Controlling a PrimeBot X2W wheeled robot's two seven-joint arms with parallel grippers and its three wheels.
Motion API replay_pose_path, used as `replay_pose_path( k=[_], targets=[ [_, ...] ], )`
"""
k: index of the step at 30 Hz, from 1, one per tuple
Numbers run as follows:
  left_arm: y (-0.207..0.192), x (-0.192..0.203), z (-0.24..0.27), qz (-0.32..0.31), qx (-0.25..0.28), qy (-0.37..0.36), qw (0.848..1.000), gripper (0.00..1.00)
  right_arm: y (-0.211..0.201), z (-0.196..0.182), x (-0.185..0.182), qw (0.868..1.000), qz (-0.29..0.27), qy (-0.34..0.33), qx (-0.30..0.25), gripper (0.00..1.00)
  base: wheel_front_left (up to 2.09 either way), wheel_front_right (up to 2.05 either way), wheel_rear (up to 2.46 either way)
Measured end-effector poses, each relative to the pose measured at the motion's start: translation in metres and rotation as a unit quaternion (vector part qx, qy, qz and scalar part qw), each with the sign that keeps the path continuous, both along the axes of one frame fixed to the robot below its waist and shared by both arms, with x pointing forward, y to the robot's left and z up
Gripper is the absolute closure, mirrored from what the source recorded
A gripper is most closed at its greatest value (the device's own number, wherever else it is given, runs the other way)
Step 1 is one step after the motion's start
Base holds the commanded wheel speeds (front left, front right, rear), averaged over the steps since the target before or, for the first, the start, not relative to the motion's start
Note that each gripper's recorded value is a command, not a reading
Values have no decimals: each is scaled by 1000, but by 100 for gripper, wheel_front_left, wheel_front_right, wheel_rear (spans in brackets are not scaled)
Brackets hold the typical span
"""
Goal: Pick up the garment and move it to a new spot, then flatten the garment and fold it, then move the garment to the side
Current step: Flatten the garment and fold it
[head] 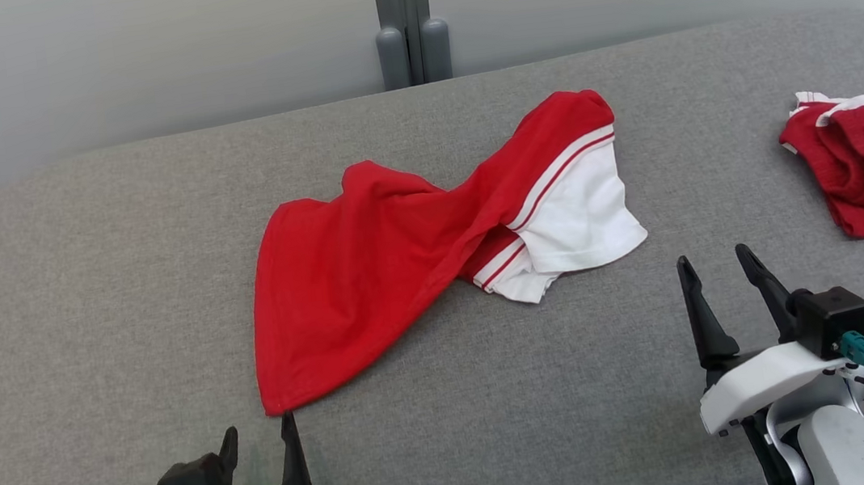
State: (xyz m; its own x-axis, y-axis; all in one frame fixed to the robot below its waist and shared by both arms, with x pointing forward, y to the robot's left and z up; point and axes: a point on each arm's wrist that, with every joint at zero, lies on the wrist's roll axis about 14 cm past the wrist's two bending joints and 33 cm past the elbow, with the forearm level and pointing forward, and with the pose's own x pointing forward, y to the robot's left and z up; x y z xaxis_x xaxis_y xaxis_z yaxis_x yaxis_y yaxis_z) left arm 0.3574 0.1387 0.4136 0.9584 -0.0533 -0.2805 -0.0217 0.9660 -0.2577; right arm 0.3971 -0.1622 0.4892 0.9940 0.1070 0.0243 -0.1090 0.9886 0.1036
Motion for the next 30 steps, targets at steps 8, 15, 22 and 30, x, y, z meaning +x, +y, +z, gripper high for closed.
replay_pose_path(
  k=[8, 15, 22, 30],
  targets=[
    [-4, 19, -27, 7, -11, 70, 997, 0, -10, -6, 7, 1000, -14, 7, -4, 0, 0, 0, 0],
    [-7, 26, -48, 20, -17, 116, 993, 4, -20, -12, 6, 999, -28, 16, -6, 0, 0, 0, 0],
    [-22, 31, -52, -11, -18, 122, 992, 100, -23, -15, 10, 999, -31, 21, -11, 0, 0, 0, 0],
    [-19, 42, -36, -5, -21, 87, 996, 100, -22, -14, 42, 998, -25, 36, -41, 0, 0, 0, 0]
  ],
)
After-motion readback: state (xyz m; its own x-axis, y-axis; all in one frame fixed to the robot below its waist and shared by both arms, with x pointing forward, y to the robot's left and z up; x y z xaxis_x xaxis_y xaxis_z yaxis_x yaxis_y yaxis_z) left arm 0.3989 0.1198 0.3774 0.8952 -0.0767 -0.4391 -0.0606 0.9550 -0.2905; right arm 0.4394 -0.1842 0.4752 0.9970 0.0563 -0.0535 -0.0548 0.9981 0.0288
